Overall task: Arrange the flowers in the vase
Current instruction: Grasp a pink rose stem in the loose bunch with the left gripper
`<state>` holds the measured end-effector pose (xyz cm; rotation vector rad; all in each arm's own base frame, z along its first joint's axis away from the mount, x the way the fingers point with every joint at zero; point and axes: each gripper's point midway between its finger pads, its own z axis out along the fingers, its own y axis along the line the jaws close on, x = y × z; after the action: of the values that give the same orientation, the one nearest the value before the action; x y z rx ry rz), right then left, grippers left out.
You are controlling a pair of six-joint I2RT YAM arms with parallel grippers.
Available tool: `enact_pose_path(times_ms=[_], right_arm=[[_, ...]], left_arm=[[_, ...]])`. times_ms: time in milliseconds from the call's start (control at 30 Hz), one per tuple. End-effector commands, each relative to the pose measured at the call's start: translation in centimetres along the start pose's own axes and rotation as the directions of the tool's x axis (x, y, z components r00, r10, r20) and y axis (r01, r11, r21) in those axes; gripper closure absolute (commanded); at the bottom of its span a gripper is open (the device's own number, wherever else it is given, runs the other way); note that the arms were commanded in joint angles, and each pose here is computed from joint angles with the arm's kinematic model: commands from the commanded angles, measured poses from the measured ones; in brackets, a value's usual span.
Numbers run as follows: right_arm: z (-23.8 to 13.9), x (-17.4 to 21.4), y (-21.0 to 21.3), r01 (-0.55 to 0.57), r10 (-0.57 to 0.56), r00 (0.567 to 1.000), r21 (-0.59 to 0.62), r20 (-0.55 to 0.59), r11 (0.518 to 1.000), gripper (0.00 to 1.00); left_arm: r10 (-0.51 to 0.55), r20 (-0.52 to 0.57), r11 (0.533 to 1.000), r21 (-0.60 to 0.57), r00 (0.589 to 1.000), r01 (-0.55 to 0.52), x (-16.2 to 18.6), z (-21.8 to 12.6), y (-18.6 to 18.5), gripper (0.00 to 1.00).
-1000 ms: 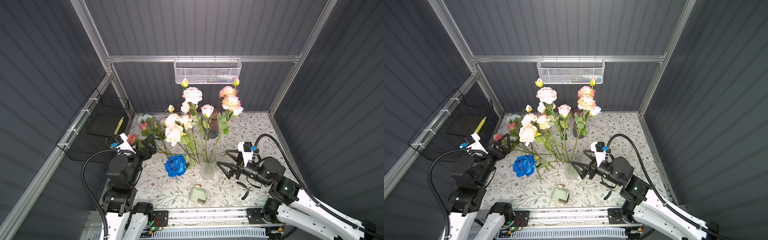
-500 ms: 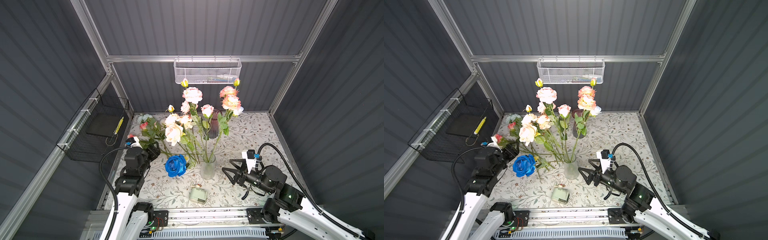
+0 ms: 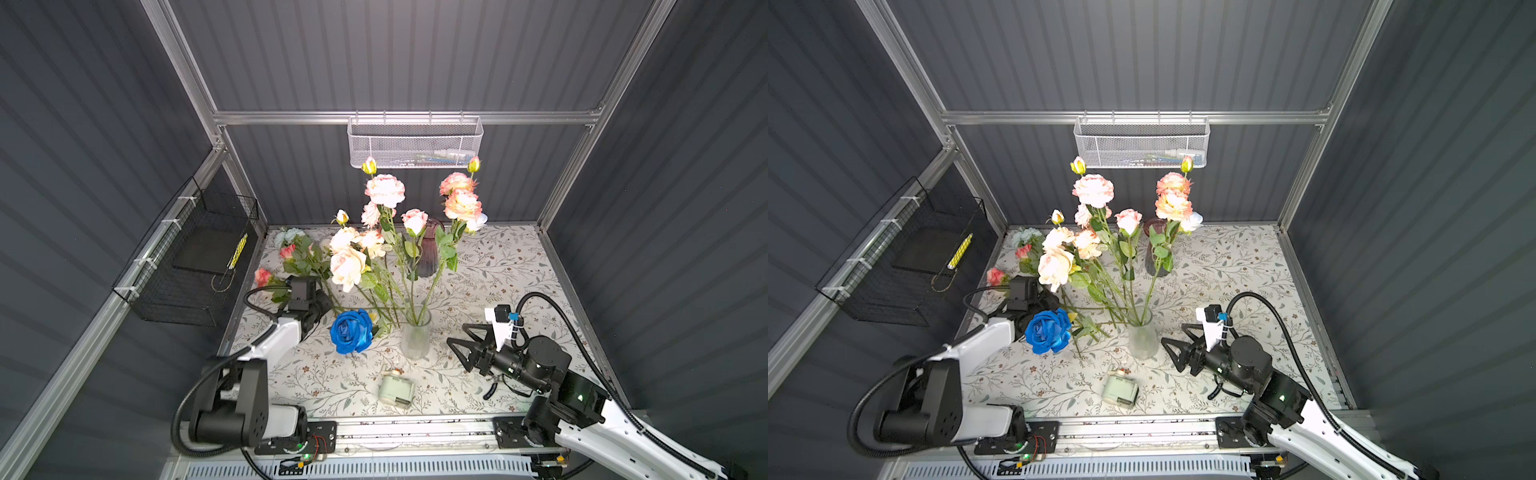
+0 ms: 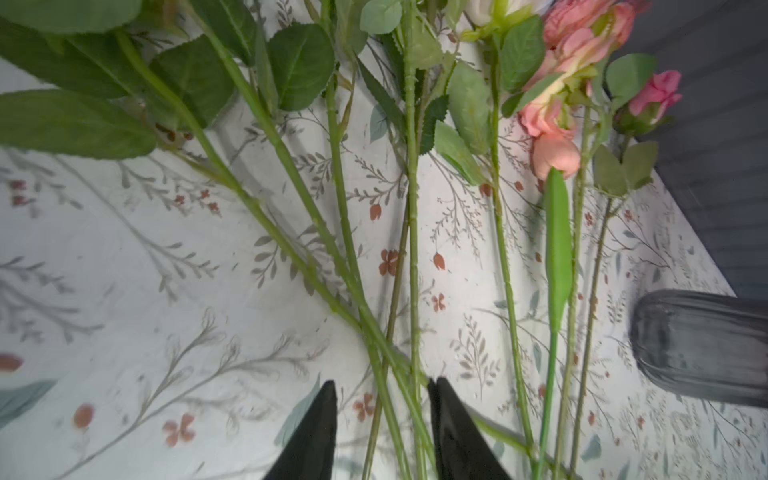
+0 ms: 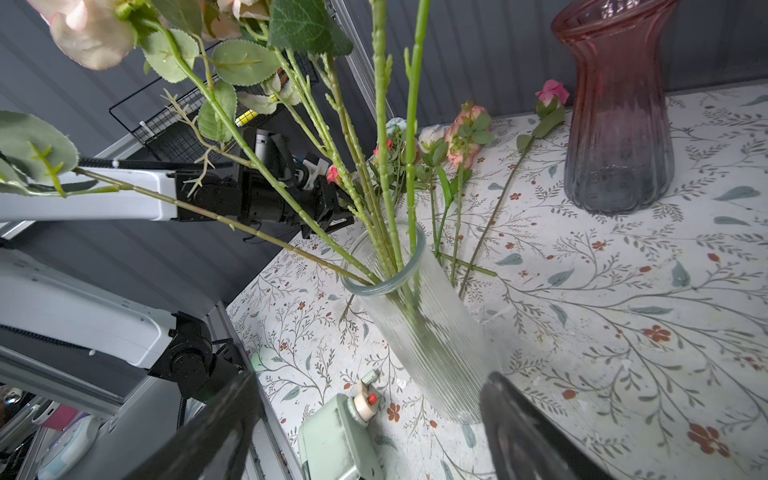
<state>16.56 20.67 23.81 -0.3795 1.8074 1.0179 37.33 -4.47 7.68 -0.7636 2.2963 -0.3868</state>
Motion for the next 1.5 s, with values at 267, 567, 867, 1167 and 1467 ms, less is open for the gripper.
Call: enact_pose_path(times_ms=[267, 567, 867, 1167, 1467], right_arm=[[-1.4, 0.3, -1.2, -0.006, 0.005, 1.0, 0.047, 0.028, 0.999, 0.14], [-1.6, 0.3, -1.3, 0.001, -0.002, 1.0, 0.055, 0.03, 0.998, 0.14], [-1.7, 0.4, -1.6, 0.009, -0.011, 0.999, 0.065, 0.034, 0.998, 0.14], [-2.2, 0.1, -1.6, 0.005, -0.009, 0.999, 0.067, 0.053, 0.998, 0.14], [-2.4, -0.1, -1.6, 0.008, -0.012, 0.999, 0.074, 0.053, 0.997, 0.14]], left_arm=[[0.036, 0.132, 0.999, 0.001, 0.991, -0.036, -6.1, 5.0, -3.5, 0.67], [0.035, 0.1, 0.995, -0.097, 0.994, -0.026, -6.1, 6.8, -1.9, 0.71], [-0.025, 0.168, 0.973, -0.22, 0.985, 0.062, -5.7, 2.9, 2.0, 0.69], [-0.067, 0.139, 0.96, -0.261, 0.988, 0.102, -4.2, 3.3, 4.4, 0.62], [-0.052, 0.153, 0.973, -0.215, 0.987, 0.085, -5.3, 4.6, 3.0, 0.62]])
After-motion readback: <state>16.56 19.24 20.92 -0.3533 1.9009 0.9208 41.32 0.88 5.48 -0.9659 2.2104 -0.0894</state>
